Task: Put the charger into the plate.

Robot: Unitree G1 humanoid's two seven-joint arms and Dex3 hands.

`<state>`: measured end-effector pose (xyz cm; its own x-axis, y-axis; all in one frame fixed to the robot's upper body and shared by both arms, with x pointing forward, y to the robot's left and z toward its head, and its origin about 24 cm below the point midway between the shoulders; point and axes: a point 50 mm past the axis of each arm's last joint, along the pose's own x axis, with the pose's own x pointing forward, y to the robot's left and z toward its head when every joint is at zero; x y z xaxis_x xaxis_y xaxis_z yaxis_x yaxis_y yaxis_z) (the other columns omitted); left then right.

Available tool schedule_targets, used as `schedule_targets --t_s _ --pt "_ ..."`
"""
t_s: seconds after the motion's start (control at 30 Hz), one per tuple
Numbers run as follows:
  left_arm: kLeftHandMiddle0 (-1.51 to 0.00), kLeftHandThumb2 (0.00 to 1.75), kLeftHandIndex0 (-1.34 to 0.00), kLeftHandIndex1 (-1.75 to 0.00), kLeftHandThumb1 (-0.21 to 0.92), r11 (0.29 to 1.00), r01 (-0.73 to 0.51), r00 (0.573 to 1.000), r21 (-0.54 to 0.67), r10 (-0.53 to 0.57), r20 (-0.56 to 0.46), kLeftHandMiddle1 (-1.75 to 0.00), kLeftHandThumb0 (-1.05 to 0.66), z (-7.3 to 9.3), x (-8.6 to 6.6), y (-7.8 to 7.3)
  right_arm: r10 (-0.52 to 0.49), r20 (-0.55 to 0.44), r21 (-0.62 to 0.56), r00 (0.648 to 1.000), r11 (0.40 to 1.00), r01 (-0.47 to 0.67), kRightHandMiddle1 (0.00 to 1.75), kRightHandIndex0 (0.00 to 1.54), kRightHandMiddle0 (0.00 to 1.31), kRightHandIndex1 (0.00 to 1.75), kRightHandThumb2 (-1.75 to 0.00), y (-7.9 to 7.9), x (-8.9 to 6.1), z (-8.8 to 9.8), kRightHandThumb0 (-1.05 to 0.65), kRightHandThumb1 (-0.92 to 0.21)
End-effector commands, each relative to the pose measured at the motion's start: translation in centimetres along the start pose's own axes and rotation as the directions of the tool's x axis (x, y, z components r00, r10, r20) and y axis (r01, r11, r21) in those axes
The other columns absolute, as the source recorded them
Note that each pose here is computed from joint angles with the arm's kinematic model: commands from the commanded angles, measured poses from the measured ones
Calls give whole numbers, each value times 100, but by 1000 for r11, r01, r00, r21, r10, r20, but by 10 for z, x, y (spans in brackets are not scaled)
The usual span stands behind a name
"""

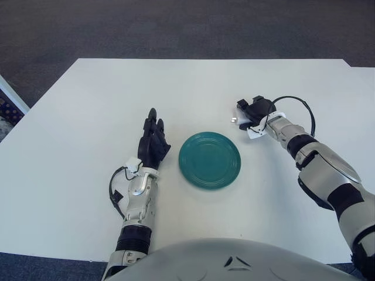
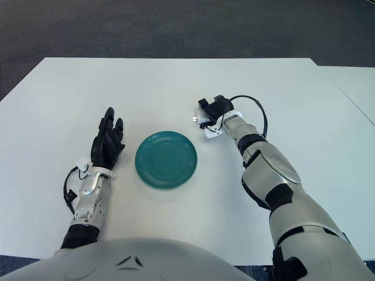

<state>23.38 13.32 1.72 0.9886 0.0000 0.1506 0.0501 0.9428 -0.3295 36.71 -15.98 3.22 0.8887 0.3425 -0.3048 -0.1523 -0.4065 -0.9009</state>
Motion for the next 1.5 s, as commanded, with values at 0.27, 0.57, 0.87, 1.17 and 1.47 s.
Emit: schedule_targets --t_s 0.27,0.57,0.87,1.17,1.47 --pt "0 97 -3 -4 92 1000 -4 1000 -14 4 13 0 -105 7 -3 -4 58 -23 24 998 998 -58 175 80 63 175 -62 24 -7 5 -51 -92" --pt "-1 99 -4 -6 92 1000 -14 1000 -13 14 4 0 -105 9 -4 1 -26 -1 8 1000 1000 26 175 81 63 175 -68 20 -7 7 -47 -92" --pt "-2 100 -5 -7 92 1000 -17 1000 -16 17 -4 -1 -105 11 -3 3 -70 52 -3 996 998 71 175 77 62 175 -70 5 -2 13 -45 -92" --pt "-5 99 -6 -9 92 999 -22 1000 -27 22 -14 -2 -105 10 -3 3 -134 -6 64 991 989 134 175 75 61 175 -69 -32 7 -7 -44 -92" --pt "-3 98 -5 -9 92 1000 -11 1000 -20 10 -15 0 -105 7 -3 6 -331 -30 261 943 908 327 175 74 60 175 -68 -89 8 -22 -45 -92"
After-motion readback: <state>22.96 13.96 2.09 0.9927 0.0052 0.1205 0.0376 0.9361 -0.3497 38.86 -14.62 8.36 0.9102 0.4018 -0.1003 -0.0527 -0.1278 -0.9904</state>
